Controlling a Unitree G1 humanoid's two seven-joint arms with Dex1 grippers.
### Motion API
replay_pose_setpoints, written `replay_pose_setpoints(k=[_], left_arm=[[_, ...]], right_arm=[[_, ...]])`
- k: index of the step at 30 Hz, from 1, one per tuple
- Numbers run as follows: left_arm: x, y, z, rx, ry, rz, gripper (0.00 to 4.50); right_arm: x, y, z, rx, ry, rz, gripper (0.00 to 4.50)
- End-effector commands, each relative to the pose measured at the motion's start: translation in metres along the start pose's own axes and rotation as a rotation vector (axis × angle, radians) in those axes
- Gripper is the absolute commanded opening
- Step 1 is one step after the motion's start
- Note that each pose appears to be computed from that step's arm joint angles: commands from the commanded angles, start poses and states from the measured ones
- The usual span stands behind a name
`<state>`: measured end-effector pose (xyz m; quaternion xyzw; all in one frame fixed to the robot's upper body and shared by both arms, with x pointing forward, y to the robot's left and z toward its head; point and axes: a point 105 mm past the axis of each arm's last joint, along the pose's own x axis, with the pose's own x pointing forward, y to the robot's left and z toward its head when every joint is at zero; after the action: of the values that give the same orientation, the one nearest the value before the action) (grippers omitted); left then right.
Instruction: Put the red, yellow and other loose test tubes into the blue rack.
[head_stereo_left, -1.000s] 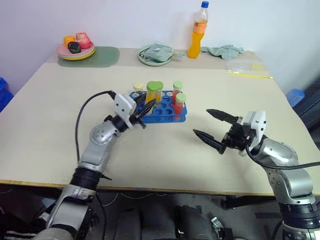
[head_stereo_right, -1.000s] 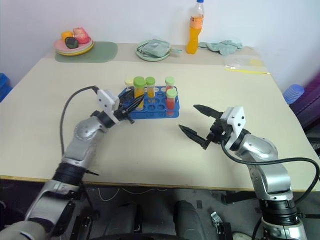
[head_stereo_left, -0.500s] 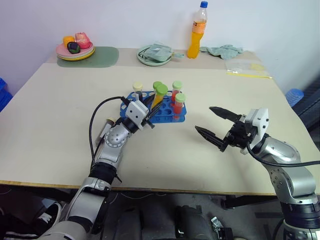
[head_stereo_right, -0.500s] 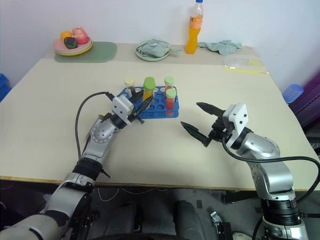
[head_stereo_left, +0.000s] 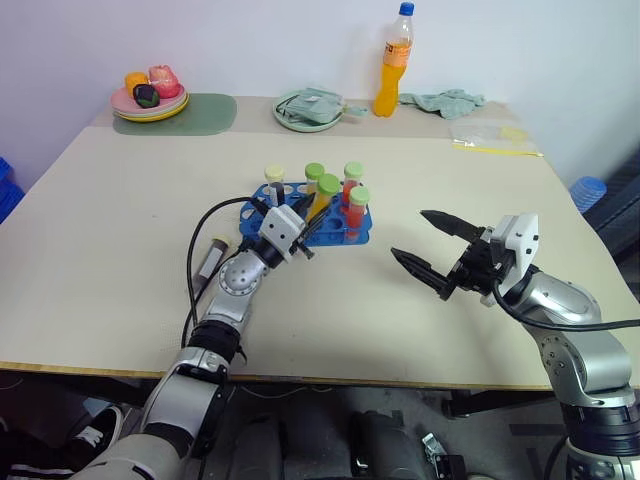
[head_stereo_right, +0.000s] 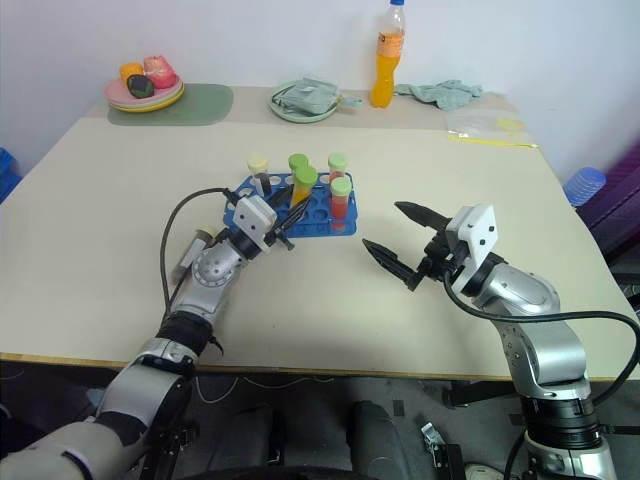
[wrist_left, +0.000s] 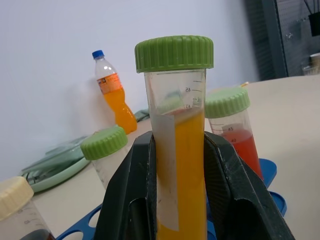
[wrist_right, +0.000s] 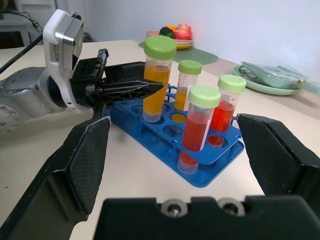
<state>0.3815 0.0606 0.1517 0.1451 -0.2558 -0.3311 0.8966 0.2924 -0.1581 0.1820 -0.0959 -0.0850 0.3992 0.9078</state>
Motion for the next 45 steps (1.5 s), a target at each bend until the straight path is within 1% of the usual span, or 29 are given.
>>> replay_pose_setpoints(k=[1,9,17,18,20,24,25,27,29,31,32,36,39,40,42,43,45], left_arm=[[0.004,0.002,0.005,-0.001,-0.028,0.010,0.74],[0.003,-0.006,0.002,-0.064,-0.021,-0.035,0.74],[-0.003,0.010,-0.007,-0.254,0.001,0.069,0.74],[-0.003,0.008,-0.008,-0.273,0.010,0.054,0.74],[-0.003,0.009,-0.008,-0.269,0.013,0.061,0.74],[-0.003,-0.005,-0.007,-0.331,0.021,-0.027,0.74],[-0.002,-0.005,-0.008,-0.356,0.026,-0.022,0.74],[-0.002,-0.002,-0.006,-0.332,0.019,0.001,0.74],[-0.002,0.003,-0.007,-0.380,0.019,0.049,0.74],[-0.001,0.000,-0.006,-0.376,0.022,0.016,0.74],[-0.001,0.003,-0.007,-0.380,0.030,0.034,0.74],[-0.003,0.006,-0.011,-0.448,0.060,0.048,0.74],[-0.003,0.002,-0.009,-0.403,0.061,0.002,0.74],[-0.004,0.002,-0.007,-0.361,0.058,-0.008,0.74],[-0.004,0.003,-0.006,-0.325,0.050,-0.006,1.76],[-0.004,0.003,-0.006,-0.321,0.048,-0.005,2.11],[-0.004,0.003,-0.008,-0.349,0.050,0.000,3.07]], right_arm=[[-0.002,-0.002,0.018,-0.056,-0.042,-0.007,4.50],[0.000,-0.003,0.020,-0.063,-0.050,-0.012,4.50],[0.003,-0.004,0.021,-0.075,-0.056,-0.016,4.50],[0.003,-0.004,0.021,-0.077,-0.057,-0.016,4.50],[0.004,-0.004,0.021,-0.081,-0.059,-0.019,4.50],[0.005,-0.005,0.021,-0.088,-0.062,-0.023,4.50],[0.005,-0.006,0.021,-0.089,-0.062,-0.024,4.50],[0.006,-0.007,0.021,-0.090,-0.061,-0.025,4.50],[0.006,-0.006,0.021,-0.087,-0.060,-0.020,4.50],[0.006,-0.005,0.020,-0.085,-0.058,-0.015,4.50],[0.006,-0.004,0.020,-0.083,-0.055,-0.010,4.50],[0.007,-0.004,0.019,-0.082,-0.051,-0.006,4.50],[0.007,-0.005,0.019,-0.090,-0.047,-0.009,4.50],[0.007,-0.005,0.019,-0.091,-0.046,-0.010,4.50],[0.007,-0.005,0.018,-0.095,-0.045,-0.010,4.50],[0.008,-0.005,0.018,-0.096,-0.045,-0.010,4.50],[0.008,-0.005,0.017,-0.105,-0.039,-0.012,4.50]])
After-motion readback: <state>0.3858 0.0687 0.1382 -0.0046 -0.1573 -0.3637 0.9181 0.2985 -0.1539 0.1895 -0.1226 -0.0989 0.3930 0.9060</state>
